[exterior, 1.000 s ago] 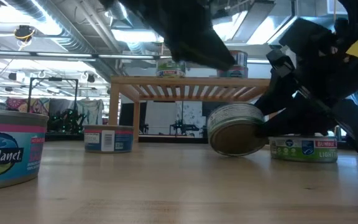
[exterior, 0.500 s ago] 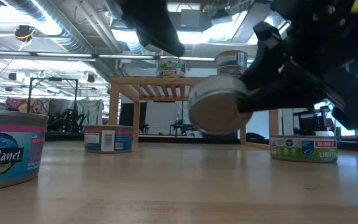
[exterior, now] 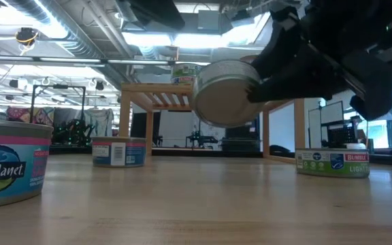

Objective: Stack canned seafood by type on shelf
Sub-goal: Put the green white tuna can on the shelf aligned with the other green white tuna can

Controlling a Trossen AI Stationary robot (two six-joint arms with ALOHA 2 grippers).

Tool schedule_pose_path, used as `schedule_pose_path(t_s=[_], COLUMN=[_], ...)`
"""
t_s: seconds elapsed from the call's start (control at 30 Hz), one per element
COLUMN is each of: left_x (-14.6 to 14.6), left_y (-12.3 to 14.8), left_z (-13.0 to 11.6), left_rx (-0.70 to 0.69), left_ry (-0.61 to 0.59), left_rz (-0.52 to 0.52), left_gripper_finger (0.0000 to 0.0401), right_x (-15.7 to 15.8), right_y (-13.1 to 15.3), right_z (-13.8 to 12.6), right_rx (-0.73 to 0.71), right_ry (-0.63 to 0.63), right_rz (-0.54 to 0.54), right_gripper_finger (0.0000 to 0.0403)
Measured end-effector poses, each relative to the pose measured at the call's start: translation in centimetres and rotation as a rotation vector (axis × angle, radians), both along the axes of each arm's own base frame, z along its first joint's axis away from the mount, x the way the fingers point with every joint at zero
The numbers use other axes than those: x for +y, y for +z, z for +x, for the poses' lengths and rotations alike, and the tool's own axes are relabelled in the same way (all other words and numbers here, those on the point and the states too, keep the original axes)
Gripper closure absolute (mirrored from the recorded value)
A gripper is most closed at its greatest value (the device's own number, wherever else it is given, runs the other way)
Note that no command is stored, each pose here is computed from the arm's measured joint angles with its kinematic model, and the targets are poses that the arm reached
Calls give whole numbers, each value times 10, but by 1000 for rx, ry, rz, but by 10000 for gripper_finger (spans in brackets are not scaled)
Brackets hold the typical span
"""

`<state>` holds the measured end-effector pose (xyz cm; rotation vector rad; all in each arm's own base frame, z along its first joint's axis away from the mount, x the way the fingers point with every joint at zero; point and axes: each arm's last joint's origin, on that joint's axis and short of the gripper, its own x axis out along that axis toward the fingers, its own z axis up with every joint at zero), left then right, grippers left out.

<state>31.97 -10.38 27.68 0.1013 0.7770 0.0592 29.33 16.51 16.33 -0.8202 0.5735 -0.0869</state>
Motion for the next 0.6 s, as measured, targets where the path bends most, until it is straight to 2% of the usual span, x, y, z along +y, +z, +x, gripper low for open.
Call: schedule_pose_path(t_s=[0.3, 0.6], left_x=[4, 6], left_y=[5, 1], left_z=[-6, -11], left_rx=[3, 68], left_ry=[40, 41], left_rz=[47, 72], left_gripper_finger=[397, 398], right_x=[2, 3], right_y=[9, 11], right_z=[5, 6], right_rx=[-9, -2], right_ry=[8, 22], right_rz=[-91, -117], right_gripper_finger=[252, 252])
